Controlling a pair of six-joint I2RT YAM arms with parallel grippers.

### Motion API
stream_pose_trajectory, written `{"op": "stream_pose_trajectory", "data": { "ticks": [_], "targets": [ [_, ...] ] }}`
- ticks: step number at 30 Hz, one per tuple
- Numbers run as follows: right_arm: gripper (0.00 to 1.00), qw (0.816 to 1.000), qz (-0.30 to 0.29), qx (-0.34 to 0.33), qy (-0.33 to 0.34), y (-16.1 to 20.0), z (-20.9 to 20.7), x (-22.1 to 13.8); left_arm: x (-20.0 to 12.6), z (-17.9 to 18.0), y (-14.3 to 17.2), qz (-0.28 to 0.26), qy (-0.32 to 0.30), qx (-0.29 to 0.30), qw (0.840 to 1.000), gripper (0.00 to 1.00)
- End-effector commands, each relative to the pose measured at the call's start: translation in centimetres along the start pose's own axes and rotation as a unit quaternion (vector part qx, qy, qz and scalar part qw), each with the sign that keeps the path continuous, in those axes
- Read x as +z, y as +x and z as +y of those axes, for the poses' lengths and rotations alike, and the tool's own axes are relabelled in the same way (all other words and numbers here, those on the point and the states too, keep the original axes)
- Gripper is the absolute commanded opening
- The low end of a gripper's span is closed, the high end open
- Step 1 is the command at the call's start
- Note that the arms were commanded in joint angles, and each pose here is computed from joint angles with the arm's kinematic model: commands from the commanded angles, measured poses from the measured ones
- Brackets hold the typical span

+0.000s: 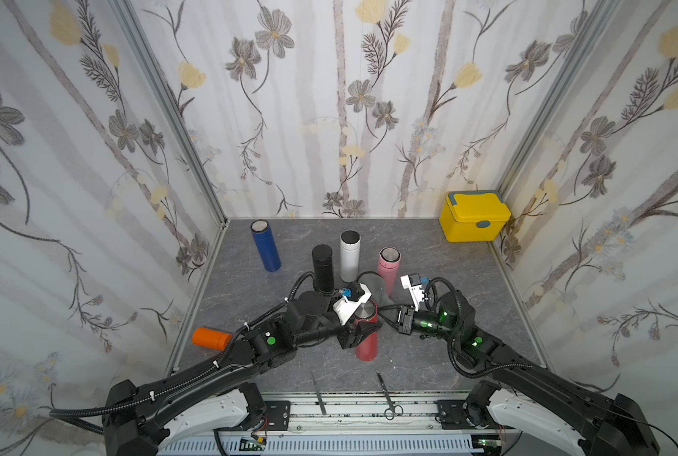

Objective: Wipe the surface of the thermos
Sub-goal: Wipe the dirt from the surface of the thermos.

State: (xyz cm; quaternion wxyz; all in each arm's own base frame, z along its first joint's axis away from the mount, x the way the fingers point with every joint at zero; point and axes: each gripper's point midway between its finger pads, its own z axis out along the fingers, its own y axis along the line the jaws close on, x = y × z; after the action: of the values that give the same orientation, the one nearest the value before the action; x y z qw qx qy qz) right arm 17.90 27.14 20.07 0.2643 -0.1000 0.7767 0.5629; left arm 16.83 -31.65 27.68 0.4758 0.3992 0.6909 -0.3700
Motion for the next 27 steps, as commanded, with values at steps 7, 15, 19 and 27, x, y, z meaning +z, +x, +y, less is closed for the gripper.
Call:
{"op": "stream_pose_trajectory", "data": {
  "ticks": [7, 15, 19, 27],
  "targets": [
    [0.0, 0.995, -0.015, -0.023, 0.095, 1.3, -2.7, -3.2, 0.6, 1.5, -3.3, -0.056, -0.039, 0.013, 0.998, 0.0],
    [0.0, 0.979, -0.14, -0.117, 0.095, -7.2, 5.7, -7.4, 1.6, 3.4, 0.1, -0.02, -0.081, 0.003, 0.997, 0.0],
    [0.0, 0.976, -0.168, -0.137, 0.017, -9.1, 10.1, -7.4, 1.4, 4.4, 1.3, -0.024, -0.107, 0.0, 0.994, 0.0],
    [0.0, 0.98, -0.104, -0.12, -0.119, -8.2, 14.0, -4.2, 1.8, 5.5, 3.4, -0.031, -0.13, -0.005, 0.991, 0.0]
  ]
}}
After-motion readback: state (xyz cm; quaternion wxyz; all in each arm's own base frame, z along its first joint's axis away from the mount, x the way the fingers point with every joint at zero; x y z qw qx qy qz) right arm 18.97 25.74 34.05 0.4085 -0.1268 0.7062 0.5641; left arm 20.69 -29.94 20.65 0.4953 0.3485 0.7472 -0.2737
